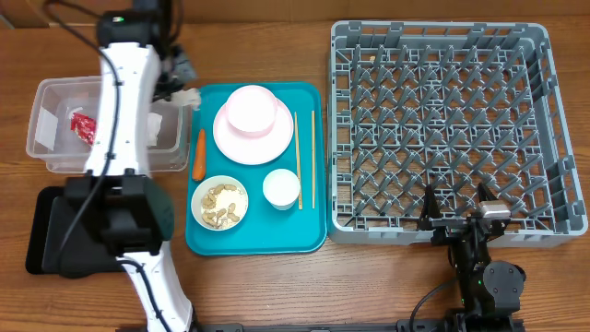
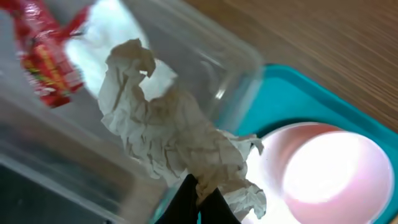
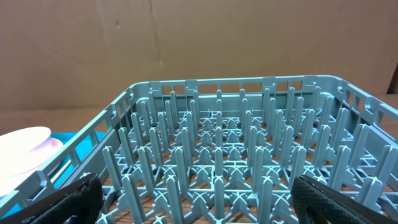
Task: Sort waste into correct bins and load items into the dishwasher
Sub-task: 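Carry the tissue left and release it into the clear bin, then move the left gripper back over the teal tray toward the carrot, then lower the left gripper and grasp the orange carrot lengthwise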
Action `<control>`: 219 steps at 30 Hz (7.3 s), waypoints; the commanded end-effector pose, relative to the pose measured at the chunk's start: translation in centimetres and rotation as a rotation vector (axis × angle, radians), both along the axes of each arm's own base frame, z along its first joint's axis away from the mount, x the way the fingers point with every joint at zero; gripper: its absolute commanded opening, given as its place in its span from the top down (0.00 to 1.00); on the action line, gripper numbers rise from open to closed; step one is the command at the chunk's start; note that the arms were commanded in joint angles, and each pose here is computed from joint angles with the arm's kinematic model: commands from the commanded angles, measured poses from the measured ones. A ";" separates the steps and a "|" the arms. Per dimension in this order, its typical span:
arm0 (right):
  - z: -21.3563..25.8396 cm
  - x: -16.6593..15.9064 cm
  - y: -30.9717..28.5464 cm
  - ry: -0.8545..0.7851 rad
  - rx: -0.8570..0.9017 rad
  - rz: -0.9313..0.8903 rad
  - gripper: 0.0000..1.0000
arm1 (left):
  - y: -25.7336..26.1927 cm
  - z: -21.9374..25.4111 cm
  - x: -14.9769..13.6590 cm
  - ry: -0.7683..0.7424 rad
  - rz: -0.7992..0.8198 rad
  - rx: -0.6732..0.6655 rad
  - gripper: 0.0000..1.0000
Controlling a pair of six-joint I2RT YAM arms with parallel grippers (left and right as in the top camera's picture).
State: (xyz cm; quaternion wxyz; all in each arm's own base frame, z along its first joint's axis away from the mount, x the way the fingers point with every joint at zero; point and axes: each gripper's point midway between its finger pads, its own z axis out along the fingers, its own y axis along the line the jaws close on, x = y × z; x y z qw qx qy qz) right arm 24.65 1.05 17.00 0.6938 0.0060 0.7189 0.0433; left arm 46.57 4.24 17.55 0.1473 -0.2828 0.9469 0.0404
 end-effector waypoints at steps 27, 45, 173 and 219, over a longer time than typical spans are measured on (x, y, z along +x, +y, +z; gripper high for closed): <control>-0.3 0.1 0.0 0.004 -0.004 -0.001 0.00 | 5.9 -8.9 -2.0 0.063 0.131 -0.027 0.96; -0.3 0.1 0.0 0.004 -0.004 -0.001 0.00 | 3.4 -4.2 -0.7 0.011 0.015 -0.153 0.39; -0.3 0.1 0.0 0.004 -0.004 -0.001 0.00 | -3.5 -13.3 -9.7 0.248 -0.372 0.179 0.52; -0.3 0.1 0.0 0.004 -0.004 -0.001 0.00 | -5.7 -16.6 -9.1 0.159 -0.396 0.065 0.62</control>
